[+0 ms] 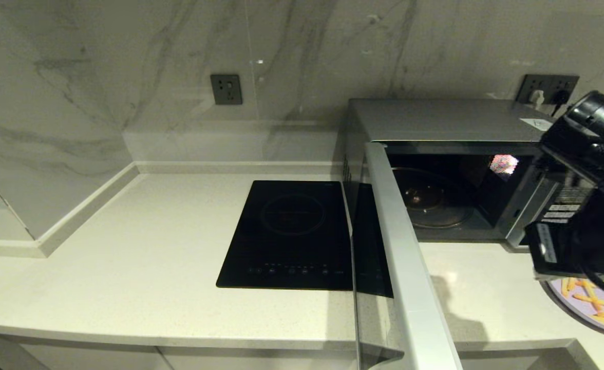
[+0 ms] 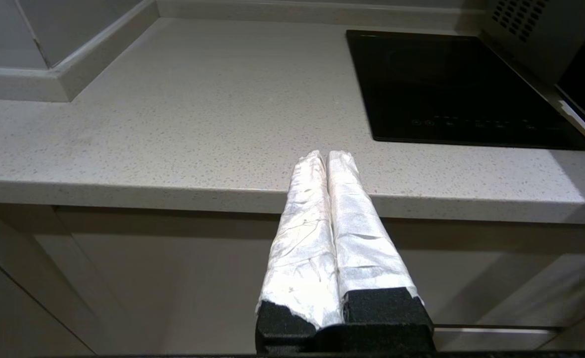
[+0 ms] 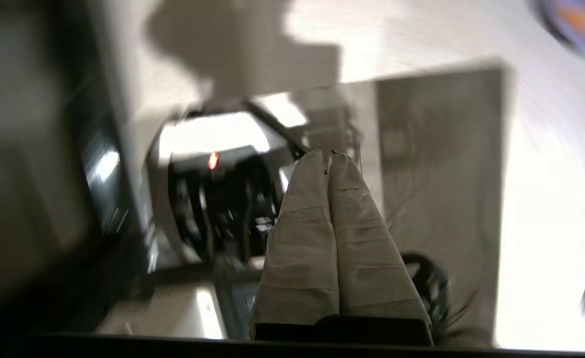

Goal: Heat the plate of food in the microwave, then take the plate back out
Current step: Put the plate in the microwave oven

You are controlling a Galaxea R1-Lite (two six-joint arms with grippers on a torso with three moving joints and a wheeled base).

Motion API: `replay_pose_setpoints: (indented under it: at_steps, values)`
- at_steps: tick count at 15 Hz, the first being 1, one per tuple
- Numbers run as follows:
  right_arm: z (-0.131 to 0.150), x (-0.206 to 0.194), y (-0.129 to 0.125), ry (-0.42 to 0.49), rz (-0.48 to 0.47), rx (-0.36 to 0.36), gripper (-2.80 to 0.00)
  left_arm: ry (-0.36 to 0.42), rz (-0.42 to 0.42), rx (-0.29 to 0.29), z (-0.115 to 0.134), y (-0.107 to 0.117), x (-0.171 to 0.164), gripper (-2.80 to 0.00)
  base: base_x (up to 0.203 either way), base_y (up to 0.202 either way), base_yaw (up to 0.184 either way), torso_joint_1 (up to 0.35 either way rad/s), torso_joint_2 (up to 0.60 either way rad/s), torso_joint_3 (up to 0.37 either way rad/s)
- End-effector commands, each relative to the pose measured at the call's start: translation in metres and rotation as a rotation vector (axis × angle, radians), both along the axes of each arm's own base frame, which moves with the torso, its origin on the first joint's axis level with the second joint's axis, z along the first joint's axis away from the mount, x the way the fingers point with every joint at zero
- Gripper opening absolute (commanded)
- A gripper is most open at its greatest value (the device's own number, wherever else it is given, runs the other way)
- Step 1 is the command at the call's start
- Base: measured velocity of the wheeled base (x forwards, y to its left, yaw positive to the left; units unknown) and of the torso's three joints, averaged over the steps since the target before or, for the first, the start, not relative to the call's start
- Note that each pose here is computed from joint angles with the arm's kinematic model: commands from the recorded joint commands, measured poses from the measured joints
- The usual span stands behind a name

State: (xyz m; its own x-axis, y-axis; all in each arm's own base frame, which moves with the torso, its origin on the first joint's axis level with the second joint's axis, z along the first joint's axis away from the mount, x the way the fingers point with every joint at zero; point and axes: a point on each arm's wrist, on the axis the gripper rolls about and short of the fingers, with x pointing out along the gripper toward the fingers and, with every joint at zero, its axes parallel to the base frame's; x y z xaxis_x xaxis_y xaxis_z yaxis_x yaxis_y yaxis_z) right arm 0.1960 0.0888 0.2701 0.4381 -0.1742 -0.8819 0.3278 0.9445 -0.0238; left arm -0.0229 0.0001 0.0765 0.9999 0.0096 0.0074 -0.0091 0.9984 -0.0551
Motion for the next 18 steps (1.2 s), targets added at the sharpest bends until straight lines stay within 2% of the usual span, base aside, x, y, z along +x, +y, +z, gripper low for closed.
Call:
replay_pose_setpoints:
  at_steps: [1, 4, 5, 7, 8, 10, 13, 15, 18]
  values:
    - [-0.009, 0.003, -0.054, 0.011, -0.347, 0.013, -2.80, 0.000, 0.001, 0.000, 0.000, 0.000, 0.000, -2.80, 0.000, 0.000, 0.000, 0.000, 0.00, 0.000]
    - [-0.028, 0.003, -0.143, 0.034, -0.728, 0.072, -2.80, 0.000, 0.001, 0.000, 0.000, 0.000, 0.000, -2.80, 0.000, 0.000, 0.000, 0.000, 0.00, 0.000]
    - [-0.037, -0.001, -0.173, 0.046, -0.831, 0.112, 0.00, 0.000, 0.001, 0.000, 0.000, 0.000, 0.000, -2.80, 0.000, 0.000, 0.000, 0.000, 0.00, 0.000]
    - [-0.062, -0.013, -0.233, 0.078, -1.022, 0.205, 0.00, 0.000, 0.001, 0.000, 0.000, 0.000, 0.000, -2.80, 0.000, 0.000, 0.000, 0.000, 0.00, 0.000]
    - [-0.077, -0.019, -0.259, 0.093, -1.085, 0.262, 0.00, 0.000, 0.001, 0.000, 0.000, 0.000, 0.000, -2.80, 0.000, 0.000, 0.000, 0.000, 0.00, 0.000]
    - [-0.109, -0.027, -0.299, 0.135, -1.134, 0.370, 0.00, 0.000, 0.001, 0.000, 0.000, 0.000, 0.000, -2.80, 0.000, 0.000, 0.000, 0.000, 0.00, 0.000]
    - [-0.135, -0.027, -0.316, 0.182, -1.137, 0.431, 0.00, 0.000, 0.001, 0.000, 0.000, 0.000, 0.000, -2.80, 0.000, 0.000, 0.000, 0.000, 0.00, 0.000]
    - [-0.142, -0.022, -0.322, 0.156, -1.129, 0.434, 0.00, 0.000, 0.001, 0.000, 0.000, 0.000, 0.000, -2.80, 0.000, 0.000, 0.000, 0.000, 0.00, 0.000]
    - [-0.151, -0.013, -0.327, 0.173, -1.114, 0.439, 0.00, 0.000, 0.001, 0.000, 0.000, 0.000, 0.000, -2.80, 0.000, 0.000, 0.000, 0.000, 0.00, 0.000]
